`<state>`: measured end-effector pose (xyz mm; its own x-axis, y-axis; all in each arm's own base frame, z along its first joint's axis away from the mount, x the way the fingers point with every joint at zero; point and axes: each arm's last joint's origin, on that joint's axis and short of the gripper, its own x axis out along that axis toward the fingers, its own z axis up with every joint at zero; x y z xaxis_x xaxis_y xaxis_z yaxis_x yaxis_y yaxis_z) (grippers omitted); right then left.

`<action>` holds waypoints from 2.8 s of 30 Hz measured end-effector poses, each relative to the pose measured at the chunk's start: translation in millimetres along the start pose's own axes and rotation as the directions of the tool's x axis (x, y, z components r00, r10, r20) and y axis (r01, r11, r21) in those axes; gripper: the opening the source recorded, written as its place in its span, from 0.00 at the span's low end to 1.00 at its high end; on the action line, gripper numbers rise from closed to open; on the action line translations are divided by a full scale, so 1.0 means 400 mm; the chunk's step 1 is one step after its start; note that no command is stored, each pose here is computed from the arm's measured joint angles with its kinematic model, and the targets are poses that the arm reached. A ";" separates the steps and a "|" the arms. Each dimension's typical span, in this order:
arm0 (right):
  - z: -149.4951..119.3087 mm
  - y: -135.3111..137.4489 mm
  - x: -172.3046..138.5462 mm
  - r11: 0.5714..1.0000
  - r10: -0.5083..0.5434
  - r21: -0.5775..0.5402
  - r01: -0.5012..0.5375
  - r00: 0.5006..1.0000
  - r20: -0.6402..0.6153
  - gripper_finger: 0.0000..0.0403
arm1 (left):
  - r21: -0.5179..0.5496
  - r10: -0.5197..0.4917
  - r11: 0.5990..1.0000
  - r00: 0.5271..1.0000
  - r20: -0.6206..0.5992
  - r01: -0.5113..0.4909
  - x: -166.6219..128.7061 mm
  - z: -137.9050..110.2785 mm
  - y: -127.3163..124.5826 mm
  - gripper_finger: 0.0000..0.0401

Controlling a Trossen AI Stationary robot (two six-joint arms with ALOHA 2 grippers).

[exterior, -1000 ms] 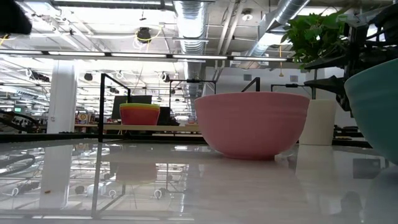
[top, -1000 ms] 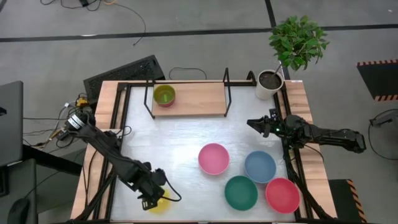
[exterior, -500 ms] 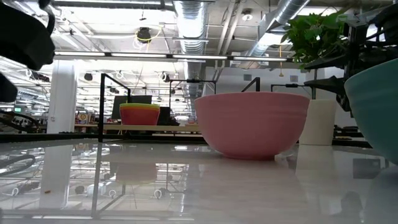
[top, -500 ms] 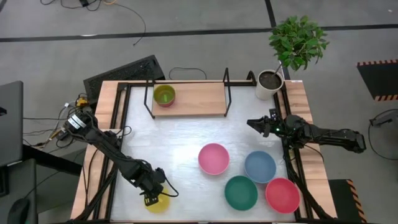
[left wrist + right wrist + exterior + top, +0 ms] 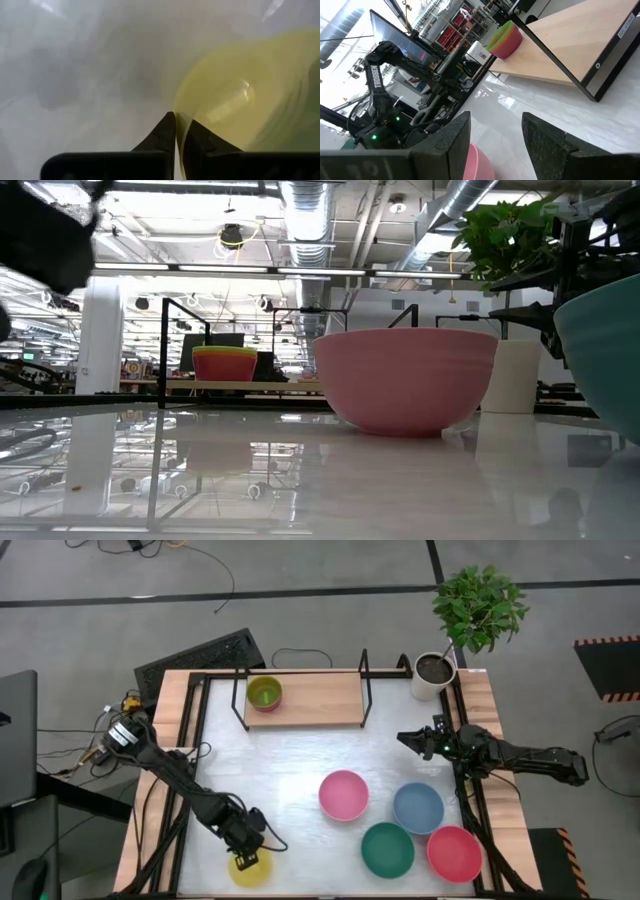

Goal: Place and stack bowls onto a shelf
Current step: Stack the yellow transparent bowl on top of the green transparent bowl into the shelf

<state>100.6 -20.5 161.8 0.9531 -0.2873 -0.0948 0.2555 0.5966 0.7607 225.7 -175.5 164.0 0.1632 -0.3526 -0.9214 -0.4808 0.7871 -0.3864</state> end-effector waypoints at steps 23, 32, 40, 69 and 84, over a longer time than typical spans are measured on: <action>0.000 0.000 0.000 1.000 0.000 0.000 0.000 1.000 -0.001 0.50 | -0.253 -0.064 0.917 0.741 0.668 0.307 -0.500 0.196 0.258 0.00; 0.000 0.000 0.000 1.000 -0.001 0.001 0.001 1.000 0.002 0.50 | 0.036 -0.073 0.996 0.531 0.844 0.080 -0.735 0.280 0.255 0.00; 0.000 0.000 0.000 1.000 -0.002 0.008 0.002 1.000 0.003 0.50 | 0.171 0.052 0.927 0.564 0.824 -0.335 -0.861 0.422 0.306 0.00; 0.000 -0.001 0.002 0.999 -0.015 0.043 0.015 1.000 0.006 0.50 | 0.681 0.403 0.547 0.866 0.296 -0.487 -0.830 0.627 0.714 0.00; -0.015 -0.016 0.017 0.995 -0.093 0.027 0.095 0.994 -0.058 0.50 | 0.849 0.383 0.380 0.898 0.218 -0.368 -0.771 0.666 0.702 0.00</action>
<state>106.5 -21.9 152.5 0.9329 -0.2980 -0.2023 0.3404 0.5461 0.7654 270.1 288.9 328.6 0.1503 0.0955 -0.9840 0.4886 0.8581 0.1579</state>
